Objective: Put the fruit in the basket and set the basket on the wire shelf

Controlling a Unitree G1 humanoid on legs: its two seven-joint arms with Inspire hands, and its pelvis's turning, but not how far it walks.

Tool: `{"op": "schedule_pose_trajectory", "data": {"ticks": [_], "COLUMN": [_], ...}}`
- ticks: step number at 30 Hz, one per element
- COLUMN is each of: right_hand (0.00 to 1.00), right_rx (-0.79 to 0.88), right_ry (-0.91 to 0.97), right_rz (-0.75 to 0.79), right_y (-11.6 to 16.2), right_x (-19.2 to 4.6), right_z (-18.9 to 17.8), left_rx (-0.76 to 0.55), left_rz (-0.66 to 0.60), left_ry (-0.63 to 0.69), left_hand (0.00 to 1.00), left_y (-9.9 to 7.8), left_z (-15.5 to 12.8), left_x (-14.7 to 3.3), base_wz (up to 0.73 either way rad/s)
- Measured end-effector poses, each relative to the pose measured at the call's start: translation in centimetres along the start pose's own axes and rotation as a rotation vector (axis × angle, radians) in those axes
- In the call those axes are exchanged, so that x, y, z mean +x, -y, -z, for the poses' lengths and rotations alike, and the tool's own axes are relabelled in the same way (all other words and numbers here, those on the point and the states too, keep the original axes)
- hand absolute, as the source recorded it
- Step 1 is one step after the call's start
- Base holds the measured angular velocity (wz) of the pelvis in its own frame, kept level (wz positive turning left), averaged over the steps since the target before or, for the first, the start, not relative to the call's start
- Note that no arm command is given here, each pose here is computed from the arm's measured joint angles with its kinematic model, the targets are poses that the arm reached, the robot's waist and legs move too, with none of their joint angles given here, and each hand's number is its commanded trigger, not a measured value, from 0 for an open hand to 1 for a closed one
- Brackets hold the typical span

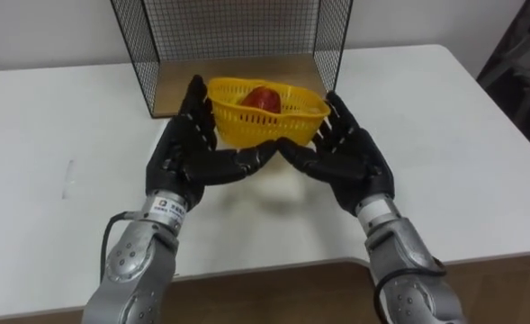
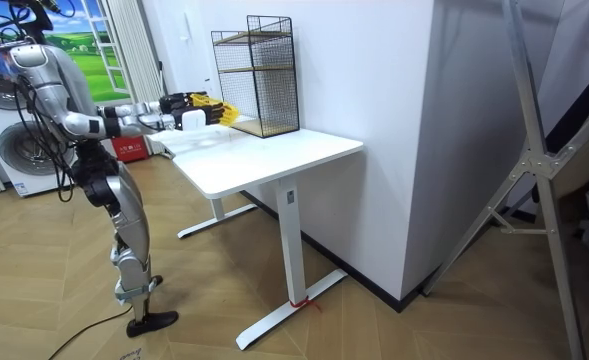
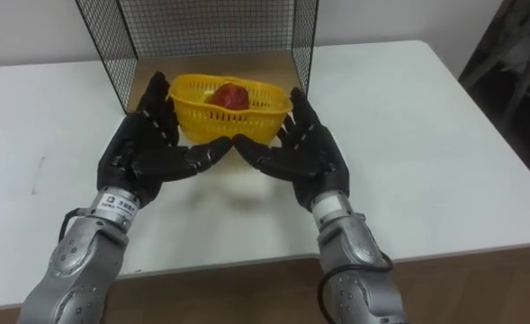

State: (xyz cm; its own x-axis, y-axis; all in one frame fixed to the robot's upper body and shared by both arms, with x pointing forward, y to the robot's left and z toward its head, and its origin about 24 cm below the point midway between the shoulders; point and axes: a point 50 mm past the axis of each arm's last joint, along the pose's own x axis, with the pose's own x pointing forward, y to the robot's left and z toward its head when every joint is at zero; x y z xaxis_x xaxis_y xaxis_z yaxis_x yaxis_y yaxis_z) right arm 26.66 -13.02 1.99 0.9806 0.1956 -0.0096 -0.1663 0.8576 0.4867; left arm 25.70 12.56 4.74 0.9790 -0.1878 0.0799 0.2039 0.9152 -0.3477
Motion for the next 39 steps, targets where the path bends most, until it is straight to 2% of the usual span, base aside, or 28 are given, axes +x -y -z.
{"op": "schedule_pose_trajectory", "data": {"ticks": [11,21,34,39], "right_hand": [0.0,0.0,0.0,0.0], "right_rx": [0.003,0.019,0.03,0.036], "right_ry": [0.07,0.075,0.04,0.019], "right_rz": [-0.049,-0.051,-0.061,-0.068], "right_y": [-1.2,-1.4,-1.0,-1.2], "right_x": [0.2,0.2,0.1,0.2], "right_z": [-1.4,-1.4,-0.5,-0.1], "left_rx": [-0.015,-0.068,-0.074,-0.078], "left_rz": [0.016,0.012,-0.002,-0.014], "left_ry": [0.102,0.107,0.118,0.133], "left_hand": [0.0,0.0,0.0,0.0], "left_y": [0.6,0.6,0.4,0.2], "left_z": [-2.1,-2.1,-1.9,-2.1], "left_x": [0.2,0.2,0.2,0.2], "base_wz": [0.0,-0.02,0.02,-0.34]}}
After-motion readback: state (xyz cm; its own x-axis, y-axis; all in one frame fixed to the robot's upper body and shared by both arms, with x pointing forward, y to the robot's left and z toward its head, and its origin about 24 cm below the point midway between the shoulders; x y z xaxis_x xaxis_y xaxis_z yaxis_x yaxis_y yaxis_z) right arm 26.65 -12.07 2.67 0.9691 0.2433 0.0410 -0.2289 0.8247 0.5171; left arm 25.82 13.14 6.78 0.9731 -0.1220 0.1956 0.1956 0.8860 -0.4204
